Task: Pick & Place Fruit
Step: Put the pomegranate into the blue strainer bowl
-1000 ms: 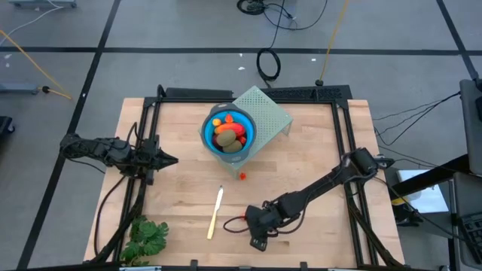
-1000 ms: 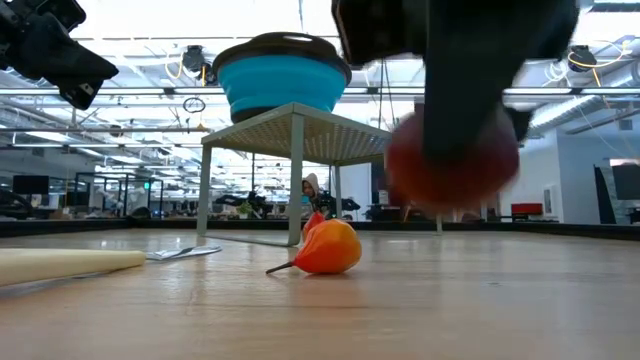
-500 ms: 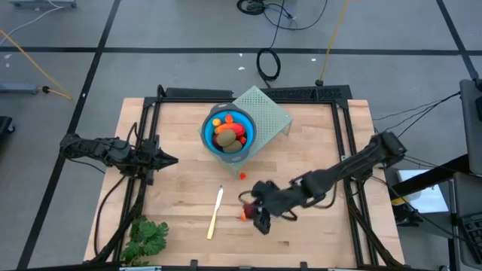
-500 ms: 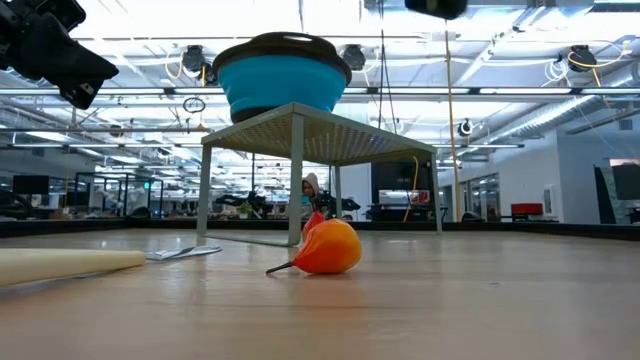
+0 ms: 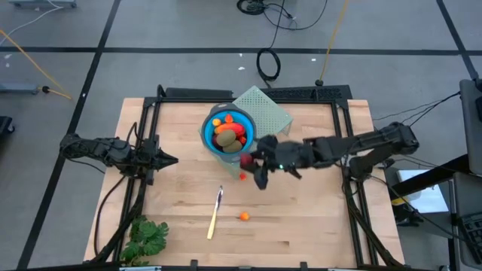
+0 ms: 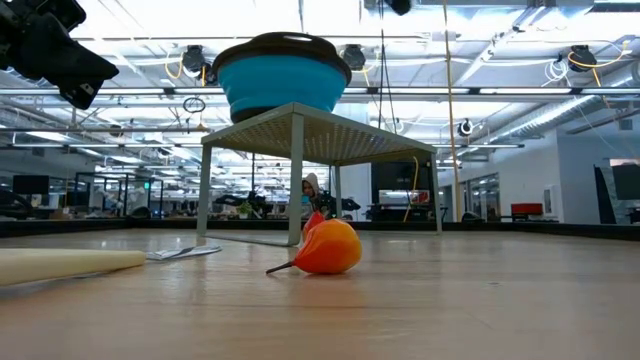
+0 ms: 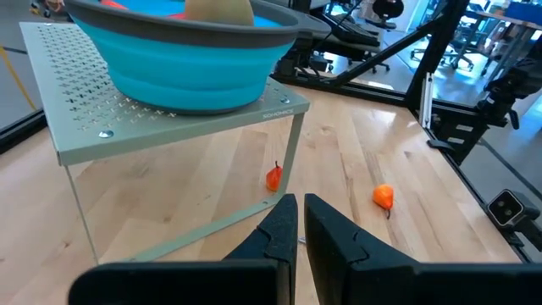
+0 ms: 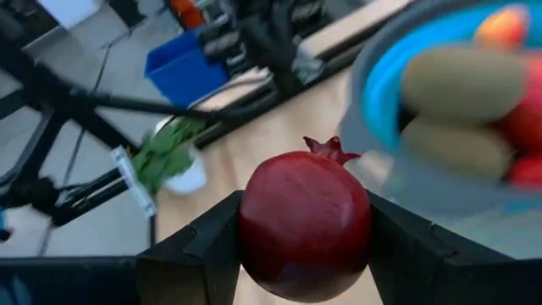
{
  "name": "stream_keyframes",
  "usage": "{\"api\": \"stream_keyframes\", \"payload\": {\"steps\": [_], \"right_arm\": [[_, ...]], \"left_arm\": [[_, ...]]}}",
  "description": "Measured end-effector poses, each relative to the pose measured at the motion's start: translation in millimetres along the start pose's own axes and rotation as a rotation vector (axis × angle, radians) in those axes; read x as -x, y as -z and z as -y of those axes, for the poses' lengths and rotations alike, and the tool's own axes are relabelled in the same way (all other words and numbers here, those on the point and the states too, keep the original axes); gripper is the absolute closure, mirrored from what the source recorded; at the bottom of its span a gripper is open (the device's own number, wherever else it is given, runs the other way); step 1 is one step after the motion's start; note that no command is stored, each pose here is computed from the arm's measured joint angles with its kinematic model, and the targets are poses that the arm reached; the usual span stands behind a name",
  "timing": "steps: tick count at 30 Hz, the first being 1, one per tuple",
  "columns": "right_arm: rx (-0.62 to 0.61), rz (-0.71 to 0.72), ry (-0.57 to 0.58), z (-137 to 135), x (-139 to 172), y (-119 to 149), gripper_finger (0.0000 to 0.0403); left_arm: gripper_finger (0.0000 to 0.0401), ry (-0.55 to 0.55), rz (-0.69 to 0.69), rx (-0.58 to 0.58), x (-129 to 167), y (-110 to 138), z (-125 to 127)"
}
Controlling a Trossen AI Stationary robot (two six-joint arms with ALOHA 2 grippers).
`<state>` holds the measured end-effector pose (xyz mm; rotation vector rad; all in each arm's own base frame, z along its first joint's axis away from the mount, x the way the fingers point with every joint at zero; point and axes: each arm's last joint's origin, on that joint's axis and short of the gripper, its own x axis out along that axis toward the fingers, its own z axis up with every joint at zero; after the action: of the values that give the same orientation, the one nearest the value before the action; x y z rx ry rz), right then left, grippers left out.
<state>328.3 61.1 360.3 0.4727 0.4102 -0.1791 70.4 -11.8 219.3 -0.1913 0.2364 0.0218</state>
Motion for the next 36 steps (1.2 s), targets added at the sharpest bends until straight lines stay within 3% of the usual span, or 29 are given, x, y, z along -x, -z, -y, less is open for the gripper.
{"api": "stream_keyframes", "payload": {"steps": [6, 21, 28, 36], "right_arm": [[0.091, 0.087, -0.023, 25, -7, -27, 0.0204], [0.321, 0.175, 0.187, 91, -11, -65, 0.0204], [0.399, 0.168, 0.237, 105, -11, -70, 0.0204], [0.44, 0.1, 0.248, 112, -36, -63, 0.0204]], "left_arm": [[0.0377, 0.0, 0.0, 0.004, 0, 0, 0], [0.0377, -0.001, 0.0, 0.007, 0, 0, 0], [0.0377, -0.005, 0.001, 0.007, 0, 0, 0], [0.0377, -0.043, 0.011, 0.008, 0, 0, -1]]}}
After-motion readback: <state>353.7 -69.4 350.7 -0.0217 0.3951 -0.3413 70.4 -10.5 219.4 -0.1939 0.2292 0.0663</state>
